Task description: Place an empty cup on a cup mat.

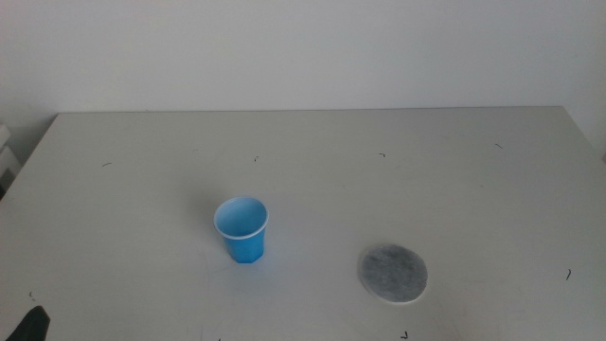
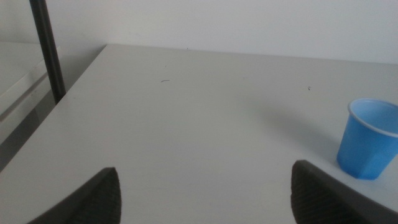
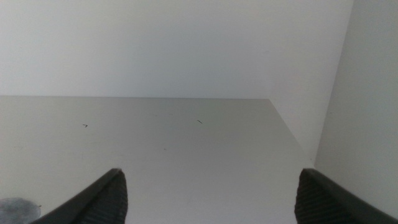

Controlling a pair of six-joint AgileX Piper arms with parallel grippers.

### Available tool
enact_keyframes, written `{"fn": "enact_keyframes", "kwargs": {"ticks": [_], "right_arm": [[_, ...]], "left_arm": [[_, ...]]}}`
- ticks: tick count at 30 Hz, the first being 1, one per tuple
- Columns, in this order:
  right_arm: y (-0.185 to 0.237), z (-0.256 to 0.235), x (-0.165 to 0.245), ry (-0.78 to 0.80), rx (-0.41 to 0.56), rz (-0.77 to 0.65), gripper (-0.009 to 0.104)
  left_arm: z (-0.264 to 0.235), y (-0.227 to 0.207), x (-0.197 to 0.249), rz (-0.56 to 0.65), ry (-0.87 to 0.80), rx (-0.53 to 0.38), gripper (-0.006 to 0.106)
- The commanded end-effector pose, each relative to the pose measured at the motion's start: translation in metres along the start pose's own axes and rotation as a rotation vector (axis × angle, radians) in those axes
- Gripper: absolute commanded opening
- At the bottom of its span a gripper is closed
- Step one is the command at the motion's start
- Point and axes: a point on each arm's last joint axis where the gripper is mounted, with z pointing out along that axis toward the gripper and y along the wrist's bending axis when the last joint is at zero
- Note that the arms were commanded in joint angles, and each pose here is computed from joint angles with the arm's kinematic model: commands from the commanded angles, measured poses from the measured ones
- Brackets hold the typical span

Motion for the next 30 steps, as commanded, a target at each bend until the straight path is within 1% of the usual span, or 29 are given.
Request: {"fn": "enact_keyframes", "kwargs": {"ticks": [1,6,14,20,25,28,30], "right_arm": [[0.0,-0.003,-0.012,-0.108,-0.002,-0.017,0.094],[0.0,-0.003,-0.012,-0.108,-0.002,-0.017,0.094],[0.0,-0.003,-0.012,-0.108,-0.002,-0.017,0.094],[0.0,-0.003,-0.012,-0.108,-0.002,-0.017,0.094],[0.0,-0.003,-0.012,-0.108,-0.002,-0.017,0.094],[0.0,-0.003,-0.012,-0.108,-0.002,-0.017,0.094],[0.0,-0.003,-0.012,-0.108,-0.002,-0.017,0.094]], "left_arm": [[-0.001,-0.003,-0.02,-0.012,-0.081,0.016,0.105],[0.001,-0.007,-0.05,-0.012,-0.078,0.017,0.105],[0.016,-0.017,-0.125,-0.009,-0.066,0.015,0.105],[0.043,-0.025,-0.184,0.02,0.027,0.004,0.105],[0.066,-0.031,-0.22,0.024,0.169,-0.002,0.105],[0.081,-0.037,-0.229,0.004,0.263,0.027,0.105],[0.093,-0.044,-0.233,0.022,0.31,0.062,0.105]]}}
